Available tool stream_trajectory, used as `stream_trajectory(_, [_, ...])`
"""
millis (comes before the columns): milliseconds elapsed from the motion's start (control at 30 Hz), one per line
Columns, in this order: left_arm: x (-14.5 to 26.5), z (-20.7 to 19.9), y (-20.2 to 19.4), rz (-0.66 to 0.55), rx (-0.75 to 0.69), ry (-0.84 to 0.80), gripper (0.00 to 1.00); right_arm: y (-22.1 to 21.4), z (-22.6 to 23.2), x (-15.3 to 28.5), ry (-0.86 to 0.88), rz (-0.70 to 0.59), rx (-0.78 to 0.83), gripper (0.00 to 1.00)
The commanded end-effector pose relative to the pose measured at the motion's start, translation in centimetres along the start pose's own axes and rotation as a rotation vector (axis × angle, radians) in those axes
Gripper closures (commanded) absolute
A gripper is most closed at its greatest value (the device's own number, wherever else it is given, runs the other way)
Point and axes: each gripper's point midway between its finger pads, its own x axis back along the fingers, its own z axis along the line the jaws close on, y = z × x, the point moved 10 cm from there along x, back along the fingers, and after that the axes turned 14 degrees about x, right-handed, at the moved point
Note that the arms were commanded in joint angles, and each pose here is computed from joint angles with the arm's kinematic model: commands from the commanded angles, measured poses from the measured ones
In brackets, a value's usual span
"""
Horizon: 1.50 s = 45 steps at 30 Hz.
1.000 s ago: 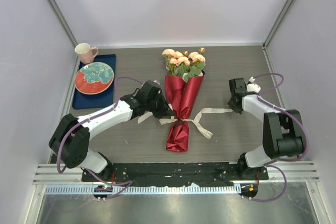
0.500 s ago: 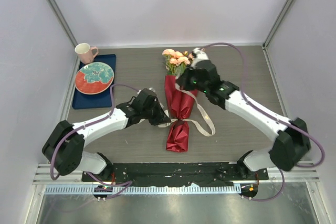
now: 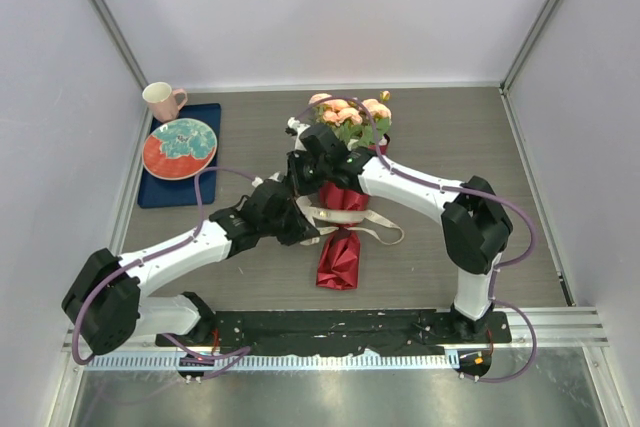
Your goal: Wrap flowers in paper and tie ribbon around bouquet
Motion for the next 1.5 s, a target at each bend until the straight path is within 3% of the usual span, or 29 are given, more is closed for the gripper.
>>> stream_trajectory(0, [0.2, -1.6, 0.2, -0.024, -0.016, -0.068, 1.0, 2.2, 2.0, 0.9, 0.095, -0.037, 0.066, 1.0])
stream_trajectory(133, [0.1, -1.6, 0.1, 0.005, -0.038, -0.061, 1.0, 1.0, 1.4, -0.2, 0.094, 0.066, 0.11, 1.0])
stream_trajectory(300, [0.0, -2.1, 0.1, 0.02, -0.055, -0.069, 1.0, 1.1, -0.4, 0.8, 0.014, 0.086, 0.133, 1.0])
stream_trajectory(433, [-0.3, -2.9, 0.1, 0.057, -0.08, -0.068, 1.0, 1.2, -1.6, 3.0, -0.032, 0.028, 0.092, 0.88])
stream_trajectory(500, [-0.5, -3.8, 0.0, 0.106, -0.095, -0.069, 1.0, 1.0, -1.7, 3.6, 0.03, 0.033, 0.093, 0.89])
stream_trajectory(533, [-0.5, -4.3, 0.0, 0.127, -0.103, -0.072, 1.0, 1.0, -1.8, 3.5, 0.057, 0.039, 0.087, 1.0])
stream_trajectory(800, [-0.7, -4.8, -0.4, 0.216, -0.126, -0.09, 1.0, 1.1, -0.5, 0.7, 0.377, 0.159, 0.108, 1.0])
stream_trajectory(1167, [-0.8, -2.5, -1.1, 0.26, -0.147, -0.113, 1.0, -1.1, 0.5, -4.1, 0.462, 0.372, 0.211, 1.0])
stream_trajectory(1267, [-1.0, -2.3, -1.2, 0.271, -0.155, -0.114, 1.0, -1.3, 0.6, -4.3, 0.494, 0.377, 0.22, 0.92])
stream_trajectory(1467, [-1.4, -2.2, -1.3, 0.288, -0.151, -0.107, 1.0, -1.0, 0.0, -4.0, 0.481, 0.392, 0.242, 0.64])
